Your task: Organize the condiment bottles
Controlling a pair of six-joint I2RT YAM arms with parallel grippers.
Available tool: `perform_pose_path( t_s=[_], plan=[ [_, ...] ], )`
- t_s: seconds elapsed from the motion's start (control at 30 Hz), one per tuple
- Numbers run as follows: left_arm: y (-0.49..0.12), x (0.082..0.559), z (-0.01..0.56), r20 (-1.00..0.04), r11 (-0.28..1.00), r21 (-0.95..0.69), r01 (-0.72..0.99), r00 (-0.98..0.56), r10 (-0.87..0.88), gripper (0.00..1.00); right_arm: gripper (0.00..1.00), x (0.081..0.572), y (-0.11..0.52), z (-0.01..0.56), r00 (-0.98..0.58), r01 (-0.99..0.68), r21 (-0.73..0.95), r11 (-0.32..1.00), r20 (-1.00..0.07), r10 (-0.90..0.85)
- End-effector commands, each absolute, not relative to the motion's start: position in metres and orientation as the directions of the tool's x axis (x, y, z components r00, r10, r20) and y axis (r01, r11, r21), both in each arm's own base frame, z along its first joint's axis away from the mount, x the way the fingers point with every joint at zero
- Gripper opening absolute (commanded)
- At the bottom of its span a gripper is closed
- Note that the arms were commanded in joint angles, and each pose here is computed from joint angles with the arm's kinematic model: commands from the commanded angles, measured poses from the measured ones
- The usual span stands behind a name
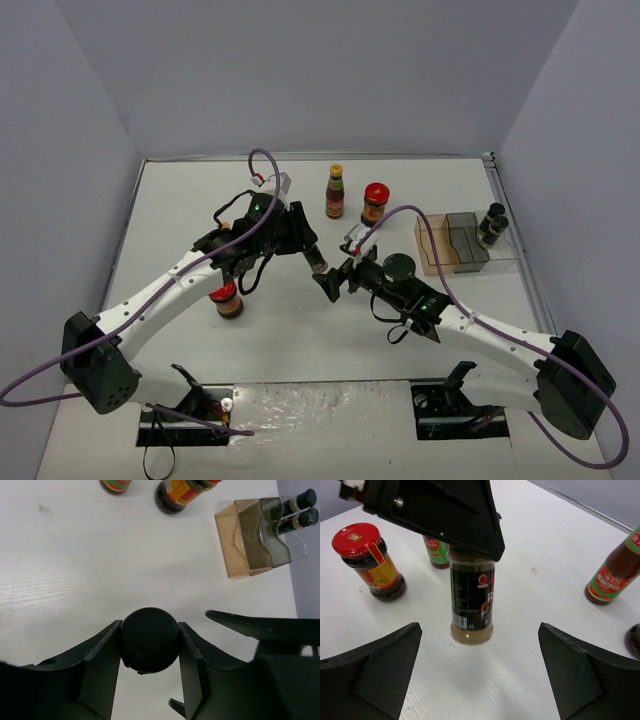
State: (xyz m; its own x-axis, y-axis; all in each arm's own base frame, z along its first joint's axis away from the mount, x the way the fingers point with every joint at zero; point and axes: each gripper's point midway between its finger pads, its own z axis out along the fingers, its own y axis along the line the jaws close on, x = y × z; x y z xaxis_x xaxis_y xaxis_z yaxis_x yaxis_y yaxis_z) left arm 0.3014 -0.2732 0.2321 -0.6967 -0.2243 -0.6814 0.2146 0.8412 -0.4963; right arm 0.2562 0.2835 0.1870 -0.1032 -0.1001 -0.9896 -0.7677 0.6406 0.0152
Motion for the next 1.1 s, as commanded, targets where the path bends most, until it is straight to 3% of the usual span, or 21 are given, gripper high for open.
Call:
perform_pose_path(
  t_s=[0.0,0.3,0.5,1.07],
  plan=[
    [-0.265,0.335,0.253,-0.835,0.888,-0.374,0.269,-0.515,-0.196,0.00,1.00,0.254,0.261,0.200,-0.109,-0.708,0.013,0.706,-0.990,-0.090],
    [-0.273,0.380,0.222,-0.945,0.945,-0.186,0.268,-0.312,-0.098,0.00,1.00,0.224,0.227,0.194,-0.205,-0.659,0.125,0.742,-0.979,-0.017],
    [-0.281,0.393,0.205,-0.973,0.958,-0.122,0.258,-0.223,-0.064,0.00,1.00,0.218,0.205,0.204,-0.173,-0.621,0.111,0.776,-0.985,0.003],
    [-0.308,0.389,0.145,-0.970,0.961,-0.055,0.269,-0.244,0.012,0.05,1.00,0.215,0.208,0.203,-0.195,-0.625,0.138,0.768,-0.981,0.017]
  ],
)
